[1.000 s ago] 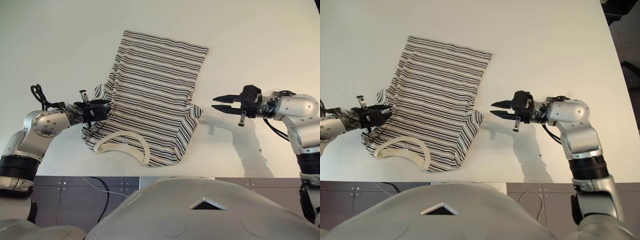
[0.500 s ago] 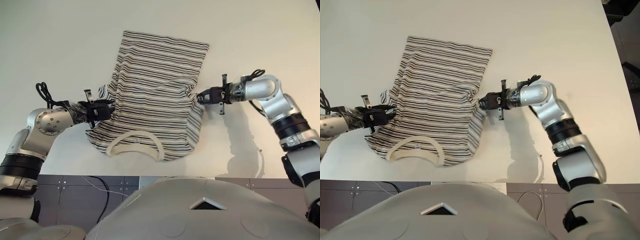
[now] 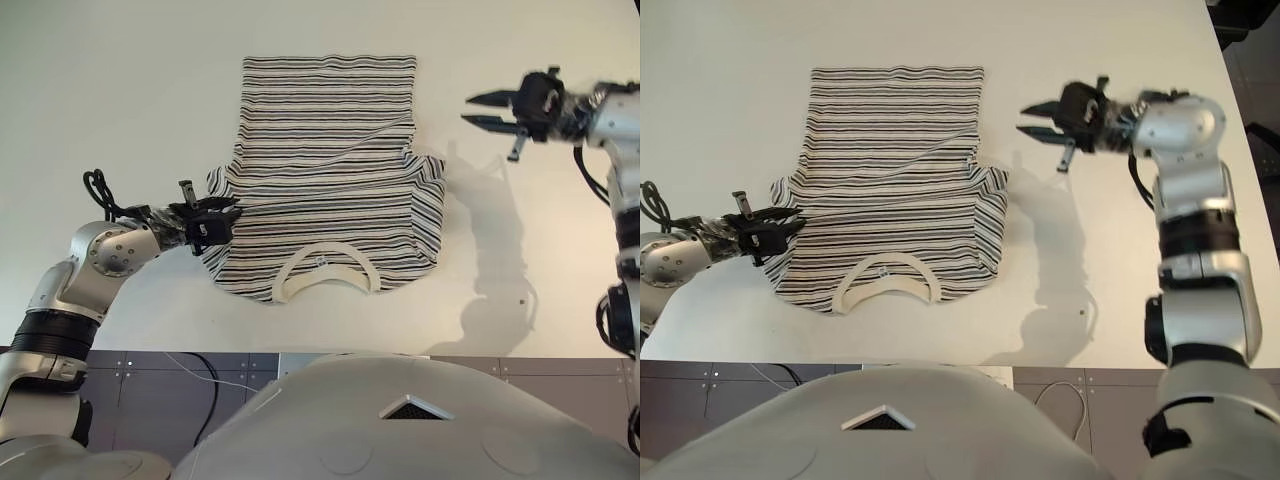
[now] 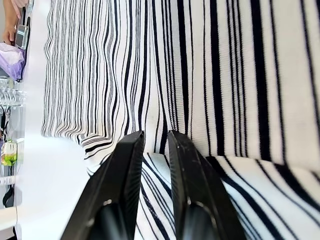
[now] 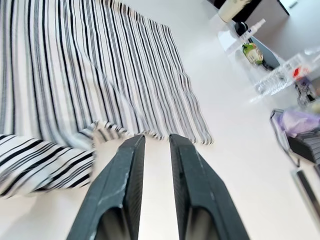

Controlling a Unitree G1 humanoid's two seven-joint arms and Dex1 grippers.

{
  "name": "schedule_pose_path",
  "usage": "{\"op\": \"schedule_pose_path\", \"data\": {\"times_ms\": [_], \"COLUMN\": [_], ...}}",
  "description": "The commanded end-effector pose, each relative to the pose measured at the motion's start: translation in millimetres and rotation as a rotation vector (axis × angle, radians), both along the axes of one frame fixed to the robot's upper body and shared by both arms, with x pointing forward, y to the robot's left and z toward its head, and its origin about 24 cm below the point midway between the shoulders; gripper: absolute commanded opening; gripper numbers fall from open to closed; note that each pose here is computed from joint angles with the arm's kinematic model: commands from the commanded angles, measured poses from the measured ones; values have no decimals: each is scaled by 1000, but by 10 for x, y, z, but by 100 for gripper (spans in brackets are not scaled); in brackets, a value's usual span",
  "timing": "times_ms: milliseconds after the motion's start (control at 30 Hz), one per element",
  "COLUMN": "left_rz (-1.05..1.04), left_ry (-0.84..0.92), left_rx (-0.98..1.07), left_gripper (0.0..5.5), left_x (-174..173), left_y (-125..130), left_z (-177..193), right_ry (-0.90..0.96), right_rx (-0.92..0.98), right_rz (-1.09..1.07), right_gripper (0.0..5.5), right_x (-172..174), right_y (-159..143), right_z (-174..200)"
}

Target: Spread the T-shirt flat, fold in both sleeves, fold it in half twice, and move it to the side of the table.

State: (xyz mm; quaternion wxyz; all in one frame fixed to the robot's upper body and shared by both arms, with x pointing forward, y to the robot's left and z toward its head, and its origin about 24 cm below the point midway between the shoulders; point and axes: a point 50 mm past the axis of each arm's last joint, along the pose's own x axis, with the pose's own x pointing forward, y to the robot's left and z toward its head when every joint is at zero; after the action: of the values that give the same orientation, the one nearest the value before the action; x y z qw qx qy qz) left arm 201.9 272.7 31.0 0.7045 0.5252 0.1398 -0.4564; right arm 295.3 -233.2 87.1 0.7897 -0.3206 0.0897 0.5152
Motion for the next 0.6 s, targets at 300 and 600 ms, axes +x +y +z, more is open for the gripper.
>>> {"op": "schedule_pose_path", "data": {"times_ms": [300, 600], "left_rz": [39, -89], "left_ry": [-9, -27], "left_rx": [-198, -312], "left_gripper": [93, 93], "left_x": [158, 40], "left_y": [-277, -919], "left_z": [502, 557], "right_ry": [120, -15], "right_rx": [-31, -49], "right_rz": [99, -50], "right_gripper": [176, 176], "right_x": [-1612, -1464], "right_y": [382, 546], "right_z": [-497, -744]}}
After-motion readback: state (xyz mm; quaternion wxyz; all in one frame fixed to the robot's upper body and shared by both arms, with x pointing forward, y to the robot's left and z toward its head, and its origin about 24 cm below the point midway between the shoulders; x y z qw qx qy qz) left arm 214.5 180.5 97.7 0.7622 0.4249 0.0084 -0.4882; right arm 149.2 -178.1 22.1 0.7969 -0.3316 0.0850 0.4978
